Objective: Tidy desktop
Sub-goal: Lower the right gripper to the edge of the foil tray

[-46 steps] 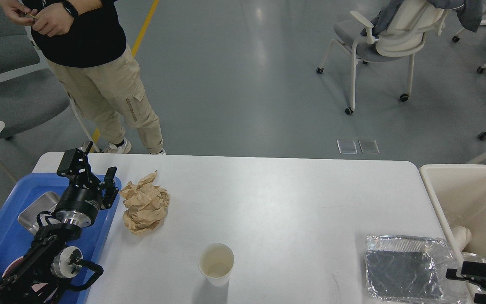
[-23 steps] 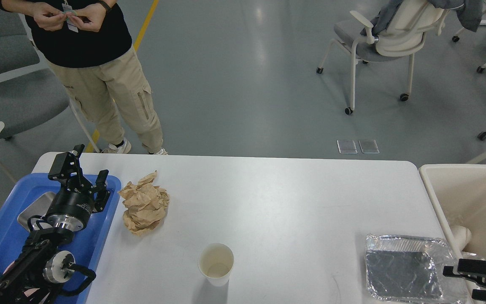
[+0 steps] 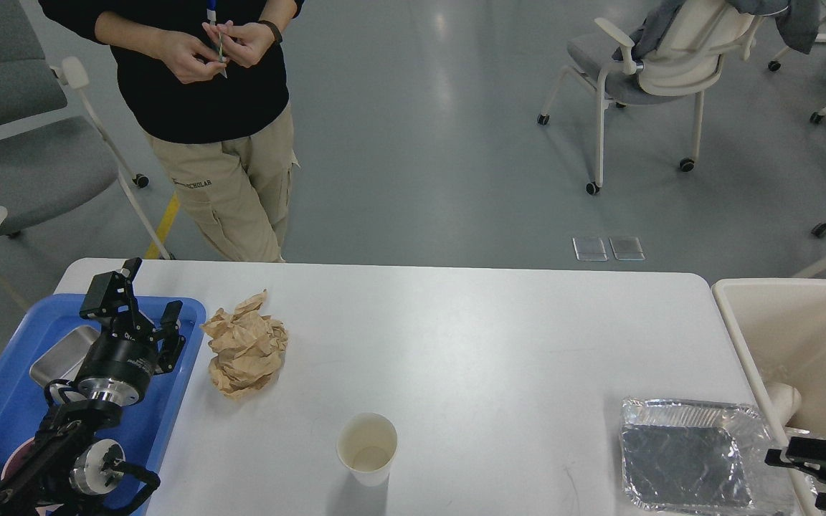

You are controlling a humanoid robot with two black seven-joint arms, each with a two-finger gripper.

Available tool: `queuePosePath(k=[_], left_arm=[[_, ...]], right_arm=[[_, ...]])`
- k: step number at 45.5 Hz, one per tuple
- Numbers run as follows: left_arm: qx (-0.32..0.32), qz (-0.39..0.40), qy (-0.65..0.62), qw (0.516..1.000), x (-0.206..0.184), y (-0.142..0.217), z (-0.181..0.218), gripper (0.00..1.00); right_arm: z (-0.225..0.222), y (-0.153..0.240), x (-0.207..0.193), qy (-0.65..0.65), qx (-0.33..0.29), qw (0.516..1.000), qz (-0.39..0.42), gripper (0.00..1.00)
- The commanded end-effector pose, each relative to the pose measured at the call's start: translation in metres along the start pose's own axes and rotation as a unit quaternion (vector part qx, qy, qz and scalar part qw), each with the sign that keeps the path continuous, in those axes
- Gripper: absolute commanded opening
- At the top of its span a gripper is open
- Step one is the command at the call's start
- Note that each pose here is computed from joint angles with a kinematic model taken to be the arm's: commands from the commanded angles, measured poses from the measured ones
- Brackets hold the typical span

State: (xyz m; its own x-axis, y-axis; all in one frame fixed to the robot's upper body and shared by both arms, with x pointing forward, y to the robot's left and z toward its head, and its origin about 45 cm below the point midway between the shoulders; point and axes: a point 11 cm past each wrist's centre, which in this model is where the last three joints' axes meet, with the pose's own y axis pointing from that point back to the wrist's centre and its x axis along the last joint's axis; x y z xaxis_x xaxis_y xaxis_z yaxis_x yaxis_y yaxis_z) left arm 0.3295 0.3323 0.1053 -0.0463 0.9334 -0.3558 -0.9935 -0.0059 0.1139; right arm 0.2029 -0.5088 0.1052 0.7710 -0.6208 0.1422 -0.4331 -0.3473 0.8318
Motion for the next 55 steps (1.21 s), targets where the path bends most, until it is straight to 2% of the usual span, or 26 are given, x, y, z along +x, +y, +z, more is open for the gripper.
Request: queuePosePath(k=[1,23,38,55], left_arm=[[-0.004,0.001,0.0,1.0,0.001,0.001,0.0,0.97],[-0.003,0.009,-0.001,1.0,0.007,0.007,-0.004,0.97],[-0.005,0.008,-0.001,1.0,0.006,0.005,-0.001,0.97],[-0.012,0.01,-0.006,1.0,0.01,0.001,0.006,0.97]], right_arm=[[-0.002,-0.009,0.003,-0.006,0.005,1.0,0.007,1.0],[-0.004,-0.026,-0.006,-0.017,0.017,1.0,0.0,1.0],[-0.029,-0.042,0.0,-0.033,0.063,0.997,0.01,1.0],[-0.028,-0.044,-0.005,-0.036,0.063,0.997,0.002,1.0]])
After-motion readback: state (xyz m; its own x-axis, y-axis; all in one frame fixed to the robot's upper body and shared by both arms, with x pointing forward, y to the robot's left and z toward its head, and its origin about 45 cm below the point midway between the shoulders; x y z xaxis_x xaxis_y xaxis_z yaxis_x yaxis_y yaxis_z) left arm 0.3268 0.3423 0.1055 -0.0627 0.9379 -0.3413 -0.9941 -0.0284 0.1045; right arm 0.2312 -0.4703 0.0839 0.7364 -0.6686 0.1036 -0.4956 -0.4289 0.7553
